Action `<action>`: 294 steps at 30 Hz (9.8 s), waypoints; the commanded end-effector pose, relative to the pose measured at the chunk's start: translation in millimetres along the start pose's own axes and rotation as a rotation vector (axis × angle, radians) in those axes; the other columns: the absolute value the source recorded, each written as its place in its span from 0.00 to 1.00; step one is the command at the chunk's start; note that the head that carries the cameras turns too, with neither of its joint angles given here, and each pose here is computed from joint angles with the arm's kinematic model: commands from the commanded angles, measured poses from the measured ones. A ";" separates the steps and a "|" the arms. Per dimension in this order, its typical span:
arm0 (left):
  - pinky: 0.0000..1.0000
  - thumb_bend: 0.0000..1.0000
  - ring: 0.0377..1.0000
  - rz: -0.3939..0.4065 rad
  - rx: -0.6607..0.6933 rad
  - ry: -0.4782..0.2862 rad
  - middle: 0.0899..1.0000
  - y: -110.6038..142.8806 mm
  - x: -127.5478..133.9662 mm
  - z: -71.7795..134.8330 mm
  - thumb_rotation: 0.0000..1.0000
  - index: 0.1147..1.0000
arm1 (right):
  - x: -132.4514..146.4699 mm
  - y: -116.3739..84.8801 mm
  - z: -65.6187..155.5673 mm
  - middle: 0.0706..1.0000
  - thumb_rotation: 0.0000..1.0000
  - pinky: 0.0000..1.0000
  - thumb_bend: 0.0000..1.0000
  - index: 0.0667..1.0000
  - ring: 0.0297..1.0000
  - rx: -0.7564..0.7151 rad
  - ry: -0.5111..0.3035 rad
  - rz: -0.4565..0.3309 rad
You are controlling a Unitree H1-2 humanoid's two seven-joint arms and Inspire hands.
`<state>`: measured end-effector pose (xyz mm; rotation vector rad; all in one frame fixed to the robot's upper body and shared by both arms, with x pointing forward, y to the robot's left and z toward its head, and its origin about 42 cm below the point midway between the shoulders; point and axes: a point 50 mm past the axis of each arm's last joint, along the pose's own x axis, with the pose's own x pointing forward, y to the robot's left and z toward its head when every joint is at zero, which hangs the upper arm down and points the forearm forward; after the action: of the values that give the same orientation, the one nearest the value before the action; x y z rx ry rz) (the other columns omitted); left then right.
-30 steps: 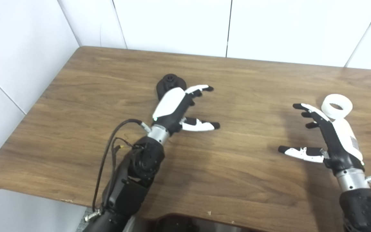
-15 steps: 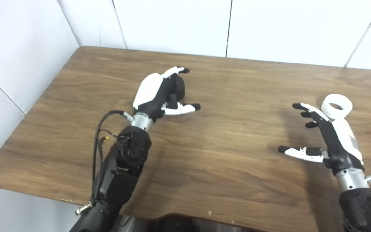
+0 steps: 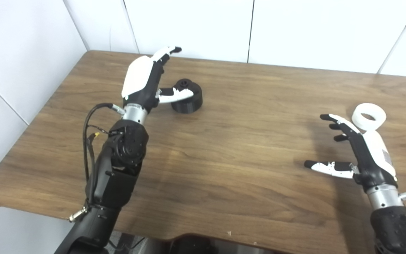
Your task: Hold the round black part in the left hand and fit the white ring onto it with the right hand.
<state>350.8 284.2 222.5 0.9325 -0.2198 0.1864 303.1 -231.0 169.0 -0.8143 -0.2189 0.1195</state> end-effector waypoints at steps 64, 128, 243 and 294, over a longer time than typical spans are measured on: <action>1.00 1.00 1.00 -0.245 0.395 0.161 1.00 -49.2 37.2 -46.2 0.52 0.83 | -5.1 -26.0 9.8 0.88 0.18 0.71 0.80 0.81 0.83 -0.037 -0.068 -0.066; 1.00 0.97 1.00 -0.567 -0.022 -0.346 1.00 -142.0 -61.6 75.8 0.37 0.54 | -0.8 -32.6 27.0 0.88 0.24 0.70 0.78 0.81 0.83 -0.062 -0.058 -0.115; 1.00 0.95 1.00 -0.598 -0.025 -0.356 1.00 -122.1 -64.9 55.7 0.34 0.55 | 100.4 -88.3 -47.7 0.96 0.37 0.85 0.77 0.70 0.92 -0.468 0.291 -0.062; 1.00 0.94 1.00 -0.587 -0.033 -0.357 1.00 -122.5 -60.3 56.4 0.33 0.54 | 91.9 -83.0 -44.4 0.85 0.25 0.80 0.71 0.56 0.83 -0.391 0.179 -0.194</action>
<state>311.2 159.2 137.3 0.9320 -0.2448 -0.5437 400.3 -305.0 185.8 -1.1970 -0.0235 -0.1381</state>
